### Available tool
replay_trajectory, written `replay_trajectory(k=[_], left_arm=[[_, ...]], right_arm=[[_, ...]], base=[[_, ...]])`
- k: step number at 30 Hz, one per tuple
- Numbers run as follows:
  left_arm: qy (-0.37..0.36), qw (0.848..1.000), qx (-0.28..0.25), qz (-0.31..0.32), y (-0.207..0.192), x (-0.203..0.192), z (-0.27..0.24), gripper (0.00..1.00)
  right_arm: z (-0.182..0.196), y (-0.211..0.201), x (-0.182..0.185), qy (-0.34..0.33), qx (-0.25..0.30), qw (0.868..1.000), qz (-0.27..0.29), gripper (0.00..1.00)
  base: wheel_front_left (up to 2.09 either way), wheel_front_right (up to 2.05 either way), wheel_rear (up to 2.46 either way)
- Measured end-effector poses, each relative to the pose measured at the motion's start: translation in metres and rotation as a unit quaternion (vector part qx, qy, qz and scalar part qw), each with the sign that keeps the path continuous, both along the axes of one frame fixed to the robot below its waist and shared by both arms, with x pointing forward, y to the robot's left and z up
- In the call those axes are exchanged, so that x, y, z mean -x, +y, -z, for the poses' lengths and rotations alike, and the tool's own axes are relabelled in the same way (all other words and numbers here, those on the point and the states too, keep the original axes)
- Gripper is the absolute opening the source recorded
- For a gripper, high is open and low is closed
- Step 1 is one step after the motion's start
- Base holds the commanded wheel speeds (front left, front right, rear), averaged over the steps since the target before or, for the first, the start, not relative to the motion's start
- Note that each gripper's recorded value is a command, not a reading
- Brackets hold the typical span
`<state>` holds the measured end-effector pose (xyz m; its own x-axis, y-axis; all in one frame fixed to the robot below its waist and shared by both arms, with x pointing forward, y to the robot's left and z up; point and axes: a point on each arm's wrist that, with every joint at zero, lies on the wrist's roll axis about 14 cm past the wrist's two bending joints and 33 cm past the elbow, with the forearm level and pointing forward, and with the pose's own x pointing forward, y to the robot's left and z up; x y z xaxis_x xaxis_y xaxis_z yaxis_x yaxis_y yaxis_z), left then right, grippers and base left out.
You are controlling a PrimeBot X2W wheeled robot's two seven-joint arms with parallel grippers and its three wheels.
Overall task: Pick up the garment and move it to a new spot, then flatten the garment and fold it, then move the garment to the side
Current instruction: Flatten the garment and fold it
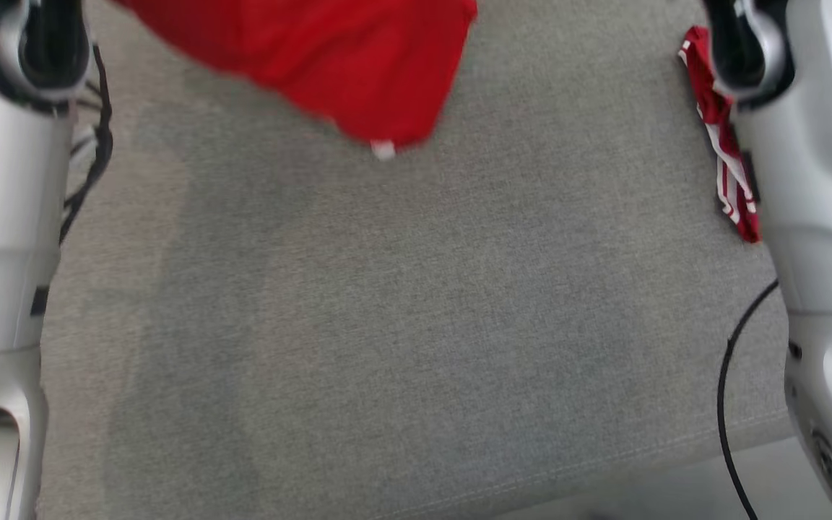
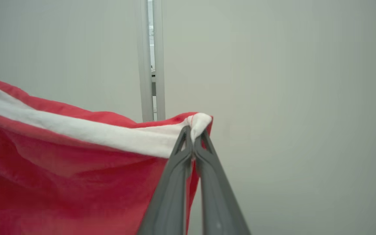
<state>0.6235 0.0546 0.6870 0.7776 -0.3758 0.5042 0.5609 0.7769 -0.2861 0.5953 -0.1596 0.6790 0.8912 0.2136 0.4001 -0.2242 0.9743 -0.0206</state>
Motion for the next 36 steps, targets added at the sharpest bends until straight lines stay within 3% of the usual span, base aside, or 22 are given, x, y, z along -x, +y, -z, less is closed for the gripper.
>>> replay_trajectory(k=[5,9,15,19,21,26,29,32,36], left_arm=[[-0.052,0.996,0.066,0.006,-0.009,-0.004,-0.030,0.00],[0.002,0.999,0.047,0.027,-0.030,0.003,0.027,0.00],[0.098,0.994,0.026,0.049,-0.036,0.048,0.110,0.00],[0.170,0.983,0.014,0.064,-0.034,0.098,0.159,0.00],[0.203,0.977,-0.004,0.070,-0.030,0.125,0.181,0.00],[0.270,0.959,-0.035,0.081,-0.018,0.180,0.219,0.00],[0.305,0.946,-0.063,0.088,-0.007,0.209,0.239,0.00],[0.331,0.936,-0.080,0.089,0.006,0.231,0.250,0.00],[0.382,0.911,-0.111,0.111,0.012,0.270,0.270,0.00]], right_arm=[[-0.022,-0.020,-0.013,-0.061,0.004,0.997,0.037,0.00],[0.012,-0.018,-0.016,-0.033,0.035,0.998,0.041,0.00],[0.106,-0.016,0.013,0.079,0.054,0.995,0.026,0.00],[0.163,-0.026,0.056,0.193,0.038,0.980,0.021,0.00],[0.188,-0.025,0.085,0.259,0.008,0.966,0.014,0.00],[0.218,-0.032,0.151,0.369,0.016,0.929,0.006,0.00],[0.233,-0.035,0.193,0.433,0.025,0.901,0.007,0.00],[0.247,-0.030,0.233,0.497,0.028,0.867,0.001,0.00],[0.261,-0.025,0.284,0.578,0.036,0.815,-0.012,0.00]], base=[[0.00,0.00,0.00],[0.00,0.00,0.00],[0.00,0.00,0.00],[0.00,0.00,0.00],[0.00,0.00,0.00],[0.00,0.00,0.00],[0.00,0.00,0.00],[0.00,0.00,0.00],[0.00,0.00,0.00]])
